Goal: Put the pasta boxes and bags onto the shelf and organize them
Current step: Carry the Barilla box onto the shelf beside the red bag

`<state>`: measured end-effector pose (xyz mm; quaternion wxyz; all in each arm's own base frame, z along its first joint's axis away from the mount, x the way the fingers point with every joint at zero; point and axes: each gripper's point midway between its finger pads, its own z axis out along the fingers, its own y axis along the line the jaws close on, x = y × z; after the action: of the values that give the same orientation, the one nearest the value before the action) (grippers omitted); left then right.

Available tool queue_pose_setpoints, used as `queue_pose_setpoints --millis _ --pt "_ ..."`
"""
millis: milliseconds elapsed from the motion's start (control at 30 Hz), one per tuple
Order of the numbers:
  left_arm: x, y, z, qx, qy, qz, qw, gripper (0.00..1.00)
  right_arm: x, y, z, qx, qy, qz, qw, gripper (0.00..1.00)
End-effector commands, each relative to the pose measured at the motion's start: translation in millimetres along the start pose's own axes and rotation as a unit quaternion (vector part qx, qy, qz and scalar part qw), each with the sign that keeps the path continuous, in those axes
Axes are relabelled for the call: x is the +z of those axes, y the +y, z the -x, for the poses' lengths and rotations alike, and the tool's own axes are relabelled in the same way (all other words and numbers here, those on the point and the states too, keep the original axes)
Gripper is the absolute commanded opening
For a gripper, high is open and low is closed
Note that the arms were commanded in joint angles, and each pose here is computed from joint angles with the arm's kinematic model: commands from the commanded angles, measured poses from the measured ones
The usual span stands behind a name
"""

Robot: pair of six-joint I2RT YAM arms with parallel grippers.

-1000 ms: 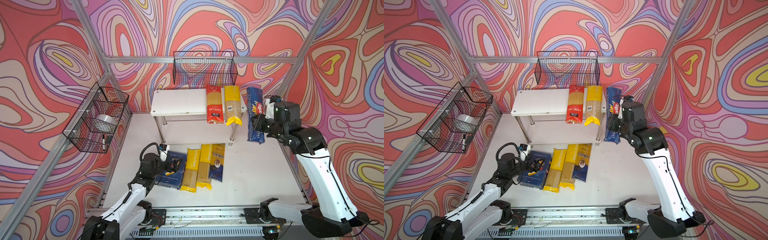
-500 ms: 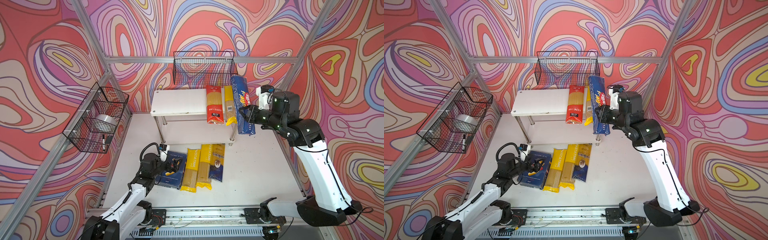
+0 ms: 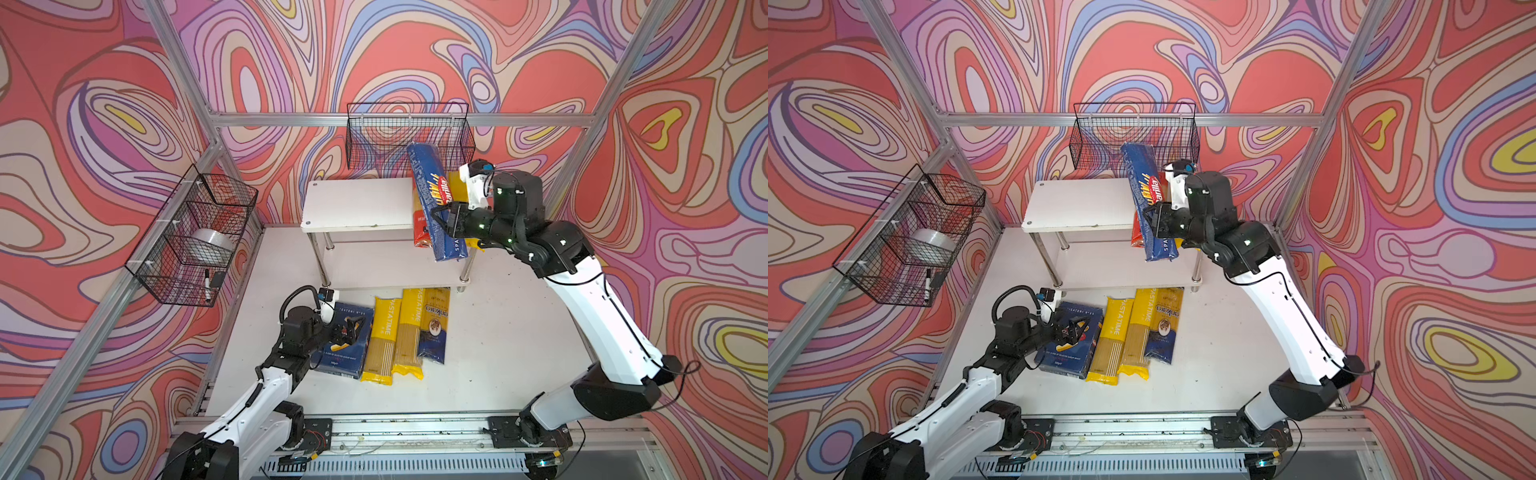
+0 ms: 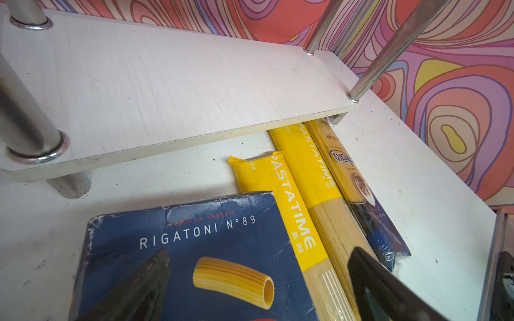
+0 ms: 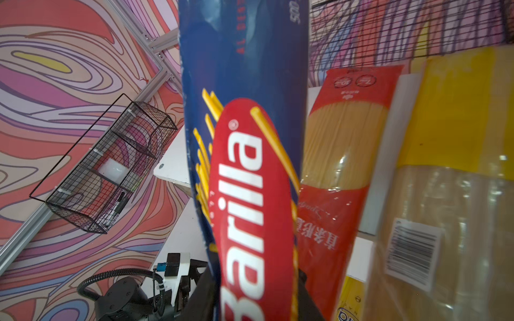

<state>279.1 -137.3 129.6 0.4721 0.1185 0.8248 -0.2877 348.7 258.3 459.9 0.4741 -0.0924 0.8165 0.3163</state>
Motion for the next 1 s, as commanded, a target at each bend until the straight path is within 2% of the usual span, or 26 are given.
queue_pose_setpoints --millis 0,167,500,567,967 --pt "-1.3 -3.2 11.2 0.01 -0.014 -0.002 1.0 1.0 -15.3 51.5 57.3 -0.024 -0.109 0.068 0.991 0.2" --pt "-2.3 -3.8 12.3 0.011 -0.015 -0.002 1.0 1.0 6.9 64.2 56.3 -0.024 -0.107 0.077 0.991 0.2" --pt "-2.1 -3.3 12.2 0.01 -0.016 -0.001 1.0 1.0 42.1 63.9 61.0 -0.018 -0.121 0.066 0.99 0.23" --pt "-1.9 -3.3 12.0 0.01 -0.016 -0.001 1.0 1.0 58.0 58.6 57.9 -0.021 -0.116 0.053 0.992 0.23" --pt "1.7 -3.6 9.5 0.007 -0.005 -0.006 1.0 1.0 80.1 36.3 60.3 -0.029 -0.132 -0.008 0.991 0.26"
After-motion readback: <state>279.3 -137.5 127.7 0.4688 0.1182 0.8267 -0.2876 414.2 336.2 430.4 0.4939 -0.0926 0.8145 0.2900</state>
